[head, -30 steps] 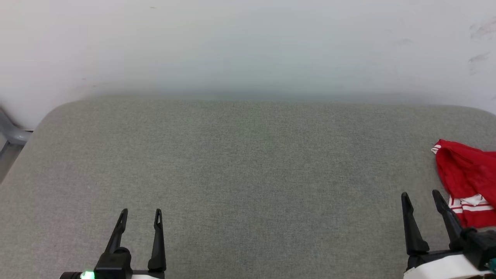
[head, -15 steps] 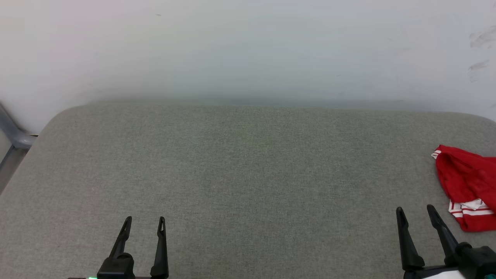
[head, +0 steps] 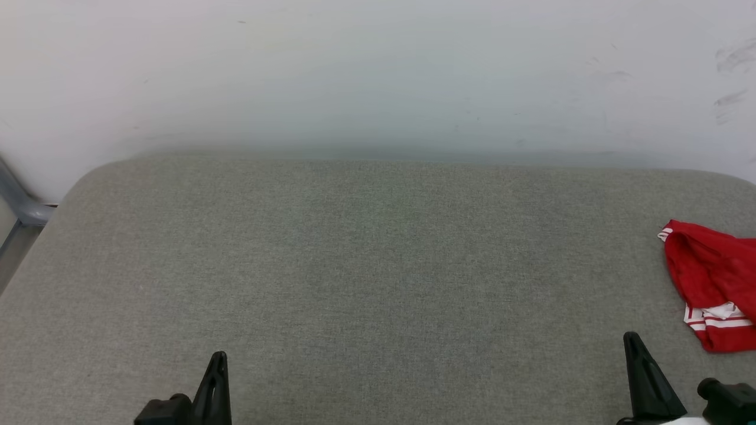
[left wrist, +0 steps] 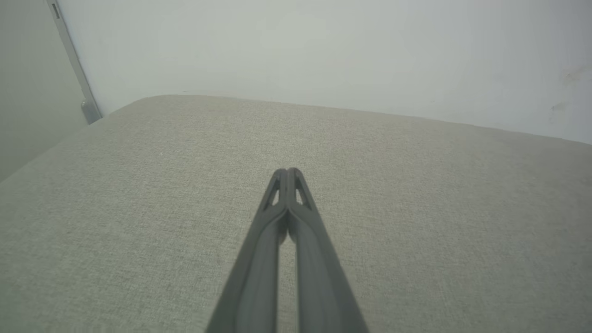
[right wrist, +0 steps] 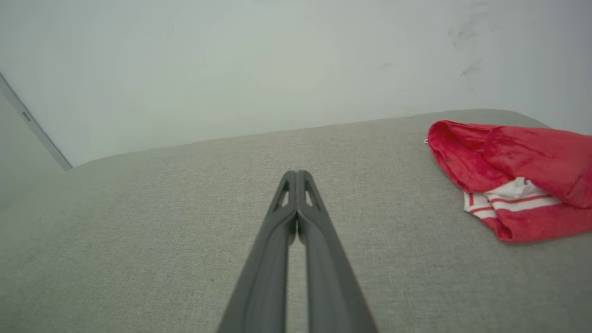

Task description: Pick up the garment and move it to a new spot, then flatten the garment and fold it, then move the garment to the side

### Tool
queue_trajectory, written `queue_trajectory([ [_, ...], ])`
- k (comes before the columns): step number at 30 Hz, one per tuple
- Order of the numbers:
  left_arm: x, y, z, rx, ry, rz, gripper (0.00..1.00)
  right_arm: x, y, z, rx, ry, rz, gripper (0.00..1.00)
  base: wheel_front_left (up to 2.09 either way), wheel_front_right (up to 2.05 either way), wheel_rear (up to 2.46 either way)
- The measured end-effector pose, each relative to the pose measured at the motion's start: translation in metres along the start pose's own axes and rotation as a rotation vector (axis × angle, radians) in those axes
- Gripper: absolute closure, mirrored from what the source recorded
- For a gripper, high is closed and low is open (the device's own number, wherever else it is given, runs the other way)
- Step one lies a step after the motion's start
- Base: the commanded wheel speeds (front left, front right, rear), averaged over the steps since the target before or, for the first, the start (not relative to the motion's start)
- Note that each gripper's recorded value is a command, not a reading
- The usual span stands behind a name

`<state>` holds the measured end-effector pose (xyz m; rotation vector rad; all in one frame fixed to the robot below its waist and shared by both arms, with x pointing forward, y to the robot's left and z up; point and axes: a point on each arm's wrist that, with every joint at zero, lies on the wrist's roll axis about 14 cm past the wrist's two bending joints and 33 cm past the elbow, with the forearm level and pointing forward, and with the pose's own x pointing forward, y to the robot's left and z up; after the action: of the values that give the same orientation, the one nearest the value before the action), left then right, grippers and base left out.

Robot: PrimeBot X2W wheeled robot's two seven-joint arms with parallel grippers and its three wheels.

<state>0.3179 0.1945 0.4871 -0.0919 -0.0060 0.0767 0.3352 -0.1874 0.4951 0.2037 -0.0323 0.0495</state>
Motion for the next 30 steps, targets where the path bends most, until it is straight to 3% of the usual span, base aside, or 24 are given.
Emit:
queue_trajectory([
  [30, 0.024, 0.010, -0.006, -0.537, 0.082, 0.055, 1.00, 0.019, -0.012, 0.000, 0.497, 0.016, -0.087, 1.00, 0.00, 0.00, 0.00],
])
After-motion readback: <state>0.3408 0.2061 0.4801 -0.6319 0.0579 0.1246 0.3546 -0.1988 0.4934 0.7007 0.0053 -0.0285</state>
